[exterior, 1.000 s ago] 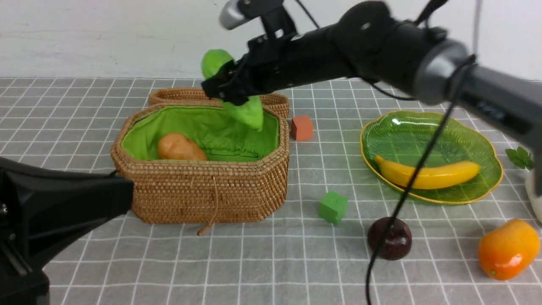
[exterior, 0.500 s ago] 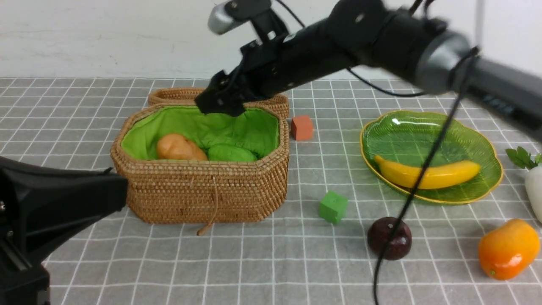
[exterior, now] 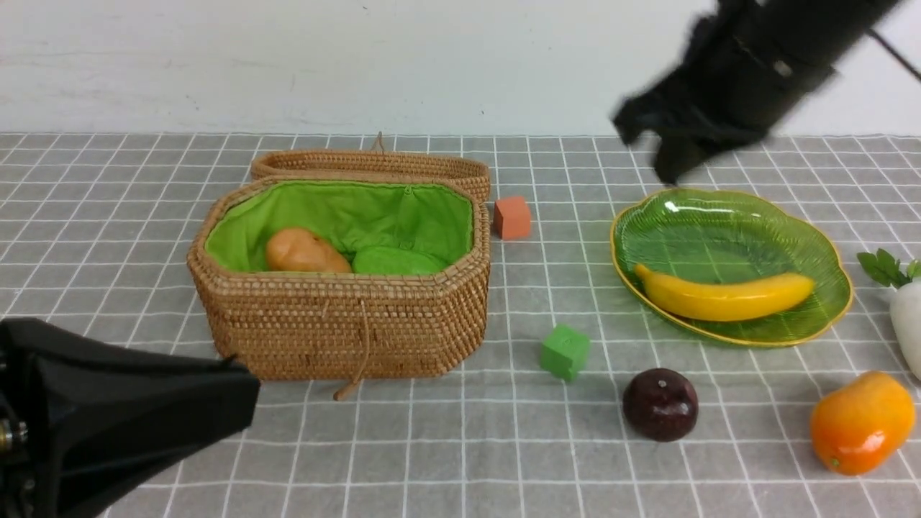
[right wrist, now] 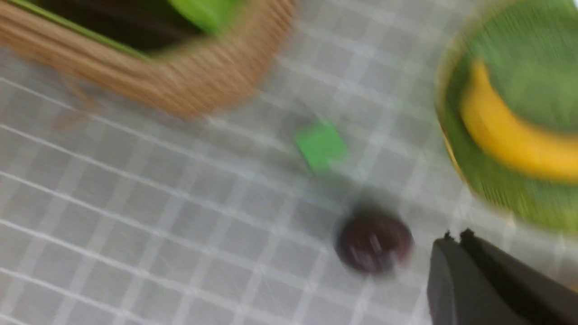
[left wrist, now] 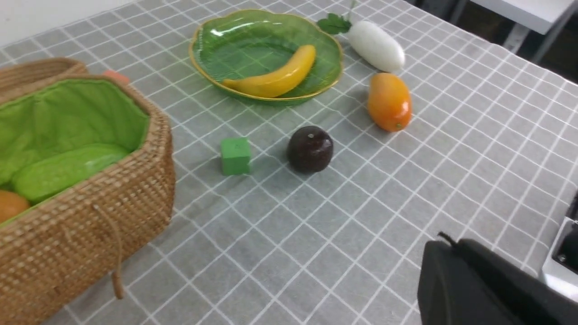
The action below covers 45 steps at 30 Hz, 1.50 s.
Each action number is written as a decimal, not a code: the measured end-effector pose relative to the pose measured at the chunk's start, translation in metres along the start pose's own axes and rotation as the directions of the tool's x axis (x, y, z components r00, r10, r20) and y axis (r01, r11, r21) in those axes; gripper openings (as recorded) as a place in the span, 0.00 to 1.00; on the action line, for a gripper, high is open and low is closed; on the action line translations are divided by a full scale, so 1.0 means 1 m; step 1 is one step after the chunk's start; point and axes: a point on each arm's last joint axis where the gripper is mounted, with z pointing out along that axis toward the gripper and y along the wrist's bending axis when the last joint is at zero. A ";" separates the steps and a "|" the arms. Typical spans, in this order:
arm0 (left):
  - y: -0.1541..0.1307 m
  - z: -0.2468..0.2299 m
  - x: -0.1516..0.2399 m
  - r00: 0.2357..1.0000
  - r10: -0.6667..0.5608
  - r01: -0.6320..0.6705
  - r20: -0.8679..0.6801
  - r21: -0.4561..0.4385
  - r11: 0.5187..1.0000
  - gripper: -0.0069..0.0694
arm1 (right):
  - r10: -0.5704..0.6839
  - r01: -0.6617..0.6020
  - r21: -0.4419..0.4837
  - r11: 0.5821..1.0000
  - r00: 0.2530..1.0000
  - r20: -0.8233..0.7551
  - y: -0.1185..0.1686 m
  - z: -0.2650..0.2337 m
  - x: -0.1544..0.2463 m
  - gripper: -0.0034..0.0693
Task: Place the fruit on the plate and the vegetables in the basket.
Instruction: Use the right arm to grab a mangosteen and put it into the right plate
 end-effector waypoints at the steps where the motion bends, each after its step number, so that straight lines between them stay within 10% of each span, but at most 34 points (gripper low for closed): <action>1: 0.000 0.000 0.000 1.000 0.007 -0.007 0.000 0.002 1.000 0.07 | 0.022 -0.021 0.020 1.000 0.999 -0.043 -0.003 0.009 0.014 0.10; 13: -0.001 0.000 0.000 1.000 0.021 -0.021 0.001 0.016 1.000 0.07 | 0.051 -0.045 0.041 0.998 0.987 -0.149 -0.006 0.144 0.062 0.95; 30: -0.003 0.000 0.000 1.000 0.005 -0.005 -0.001 0.029 1.000 0.07 | 0.049 -0.035 0.063 0.997 0.967 -0.249 -0.031 0.219 0.062 0.85; 45: -0.003 0.000 0.001 1.000 -0.003 0.003 -0.008 0.031 1.000 0.07 | 0.046 -0.045 0.011 0.999 0.982 -0.182 -0.024 0.145 0.035 0.83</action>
